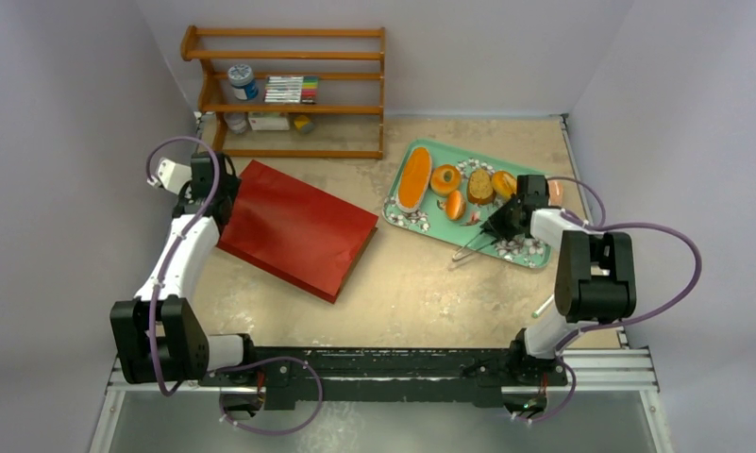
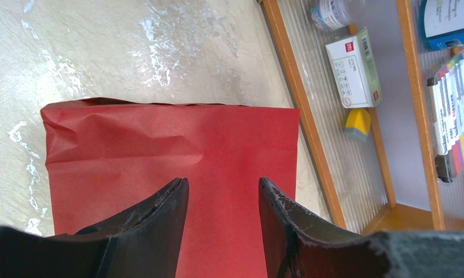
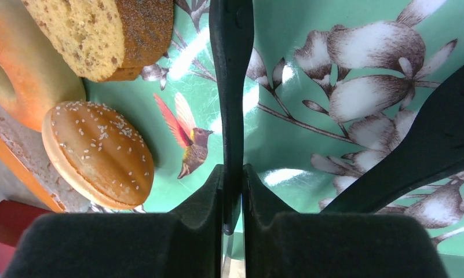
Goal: Take the fake bread out of the paper bag
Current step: Place the fake bread in the container, then place the clamp at the center of the board.
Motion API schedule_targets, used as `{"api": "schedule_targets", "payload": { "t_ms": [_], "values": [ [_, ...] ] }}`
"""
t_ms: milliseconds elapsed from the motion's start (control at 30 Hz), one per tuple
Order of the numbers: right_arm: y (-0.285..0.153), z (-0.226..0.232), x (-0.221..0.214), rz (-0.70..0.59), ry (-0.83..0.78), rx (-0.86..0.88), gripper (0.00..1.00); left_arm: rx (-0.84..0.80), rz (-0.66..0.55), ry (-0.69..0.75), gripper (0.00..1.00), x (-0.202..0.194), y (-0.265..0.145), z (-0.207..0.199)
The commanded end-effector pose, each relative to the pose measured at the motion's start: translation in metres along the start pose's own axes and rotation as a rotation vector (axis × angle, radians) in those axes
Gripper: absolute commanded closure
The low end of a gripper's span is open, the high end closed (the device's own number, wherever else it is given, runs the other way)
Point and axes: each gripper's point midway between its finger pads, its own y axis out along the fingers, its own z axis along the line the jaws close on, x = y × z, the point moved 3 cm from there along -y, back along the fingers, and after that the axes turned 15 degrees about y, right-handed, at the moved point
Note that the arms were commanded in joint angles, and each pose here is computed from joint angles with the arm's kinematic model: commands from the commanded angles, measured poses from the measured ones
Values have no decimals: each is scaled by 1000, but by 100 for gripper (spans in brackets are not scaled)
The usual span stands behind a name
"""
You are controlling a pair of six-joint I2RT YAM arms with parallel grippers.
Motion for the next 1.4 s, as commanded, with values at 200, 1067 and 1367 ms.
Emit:
{"api": "schedule_targets", "payload": {
  "t_ms": [200, 1067, 1367],
  "values": [
    [-35, 4, 13, -114, -101, 34, 100, -22, -68, -76, 53, 24, -5, -1],
    [-60, 45, -242, 196, -1024, 132, 100, -191, 26, 91, 54, 33, -30, -51],
    [-64, 13, -306, 368, -1193, 129, 100, -10, 7, 153, 54, 43, -29, -28]
  ]
}}
